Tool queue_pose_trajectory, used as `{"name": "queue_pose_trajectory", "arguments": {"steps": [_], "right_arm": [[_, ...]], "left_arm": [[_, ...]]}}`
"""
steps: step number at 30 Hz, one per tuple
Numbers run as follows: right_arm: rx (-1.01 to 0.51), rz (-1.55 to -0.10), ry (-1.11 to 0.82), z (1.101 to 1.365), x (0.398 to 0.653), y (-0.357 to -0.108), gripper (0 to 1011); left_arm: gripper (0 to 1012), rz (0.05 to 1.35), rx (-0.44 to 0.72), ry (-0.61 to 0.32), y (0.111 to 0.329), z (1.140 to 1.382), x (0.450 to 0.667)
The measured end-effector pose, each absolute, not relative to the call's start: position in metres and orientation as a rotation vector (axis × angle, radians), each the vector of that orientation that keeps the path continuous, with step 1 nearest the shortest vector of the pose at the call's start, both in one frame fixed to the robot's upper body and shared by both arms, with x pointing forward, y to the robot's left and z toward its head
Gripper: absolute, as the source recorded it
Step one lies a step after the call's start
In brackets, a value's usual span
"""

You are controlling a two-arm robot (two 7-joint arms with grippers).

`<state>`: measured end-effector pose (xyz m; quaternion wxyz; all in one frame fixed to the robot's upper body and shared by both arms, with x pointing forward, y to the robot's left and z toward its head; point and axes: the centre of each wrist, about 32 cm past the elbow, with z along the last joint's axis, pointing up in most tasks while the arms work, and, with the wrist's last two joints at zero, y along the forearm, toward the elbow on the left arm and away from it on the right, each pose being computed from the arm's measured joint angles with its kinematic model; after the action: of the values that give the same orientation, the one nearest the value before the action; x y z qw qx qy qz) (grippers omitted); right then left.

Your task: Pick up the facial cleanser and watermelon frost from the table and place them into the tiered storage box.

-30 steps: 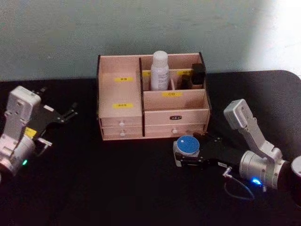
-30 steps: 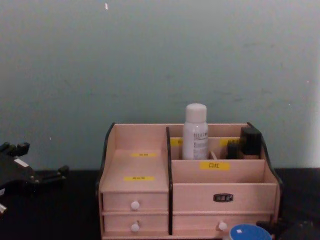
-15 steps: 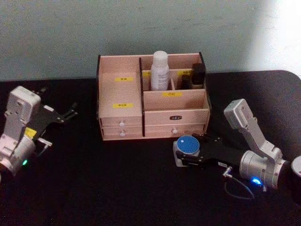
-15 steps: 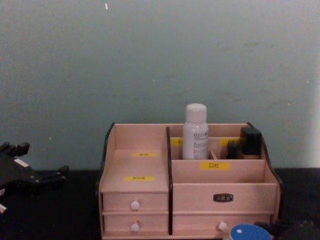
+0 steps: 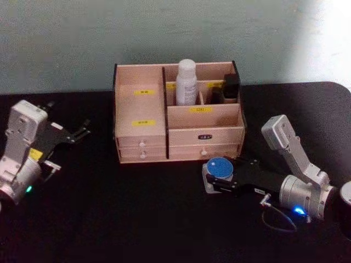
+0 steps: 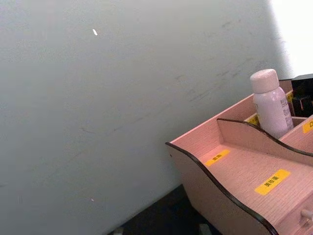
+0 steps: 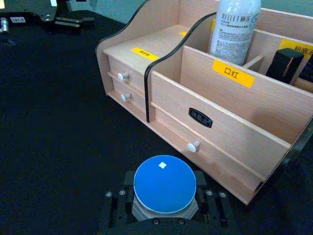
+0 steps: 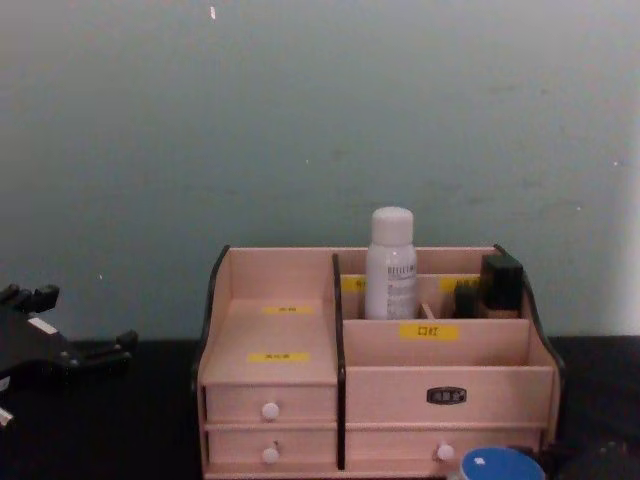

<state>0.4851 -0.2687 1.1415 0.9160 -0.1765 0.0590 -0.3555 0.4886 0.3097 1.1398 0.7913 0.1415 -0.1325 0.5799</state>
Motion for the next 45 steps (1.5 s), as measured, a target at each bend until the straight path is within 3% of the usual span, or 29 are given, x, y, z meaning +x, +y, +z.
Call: {"name": "queue_pose_trajectory", "arguments": {"steps": [10, 26, 45], "right_arm": [[-0.343, -0.718, 0.115, 1.147, 0.482, -0.271, 719], [-0.274, -0.657, 0.025, 1.187, 0.481, -0.265, 720], [-0.229, -0.637, -0.056, 1.212, 0.542, -0.228, 720]], "left_arm": [[1001, 1.248, 0.304, -0.285, 0.310, 1.140, 0.489], [1001, 1.248, 0.305, -0.285, 0.310, 1.140, 0.489], [1001, 1.248, 0.304, -0.285, 0.310, 1.140, 0.489]]}}
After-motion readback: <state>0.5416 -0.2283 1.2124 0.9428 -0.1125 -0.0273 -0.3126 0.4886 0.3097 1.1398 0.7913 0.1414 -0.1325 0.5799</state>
